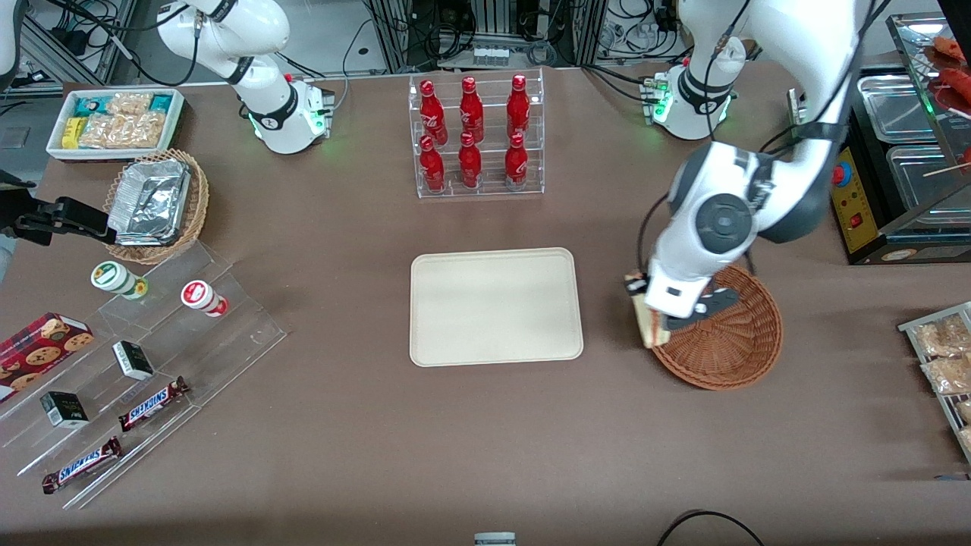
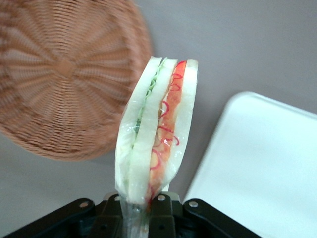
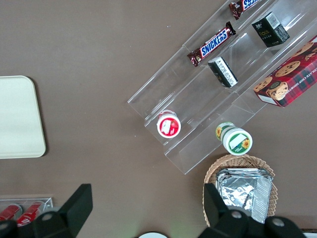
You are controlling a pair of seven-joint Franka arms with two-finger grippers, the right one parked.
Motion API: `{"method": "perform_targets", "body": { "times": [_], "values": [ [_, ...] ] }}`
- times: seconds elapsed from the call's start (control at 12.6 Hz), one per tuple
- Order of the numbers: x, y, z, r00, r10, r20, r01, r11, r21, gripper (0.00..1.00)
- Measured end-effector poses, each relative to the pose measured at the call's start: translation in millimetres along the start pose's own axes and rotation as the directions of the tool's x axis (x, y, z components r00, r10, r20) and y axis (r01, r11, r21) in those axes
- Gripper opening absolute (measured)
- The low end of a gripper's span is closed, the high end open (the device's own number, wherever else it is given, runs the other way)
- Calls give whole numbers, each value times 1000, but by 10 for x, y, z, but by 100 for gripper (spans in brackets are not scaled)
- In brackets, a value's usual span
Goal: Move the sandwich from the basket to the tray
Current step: 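Lift the sandwich and carry it over the cream tray, then lower the sandwich onto the tray and open the left gripper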
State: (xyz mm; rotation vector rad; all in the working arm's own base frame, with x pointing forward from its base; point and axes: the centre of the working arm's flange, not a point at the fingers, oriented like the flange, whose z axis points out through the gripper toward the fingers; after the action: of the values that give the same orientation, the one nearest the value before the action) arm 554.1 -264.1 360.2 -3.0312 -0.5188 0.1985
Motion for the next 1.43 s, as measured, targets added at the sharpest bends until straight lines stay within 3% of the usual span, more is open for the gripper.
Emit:
{"method": "perform_targets", "body": {
  "times": [0.32,0.87,1.43],
  "values": [
    [-386,870,151,995,96,-7,-96,995,-8,15],
    [-1057,2028,720,998,62,7,-62,998,-6,15],
    [-1223,2427,977,1000,25,6,-25,999,-25,15]
  ]
}}
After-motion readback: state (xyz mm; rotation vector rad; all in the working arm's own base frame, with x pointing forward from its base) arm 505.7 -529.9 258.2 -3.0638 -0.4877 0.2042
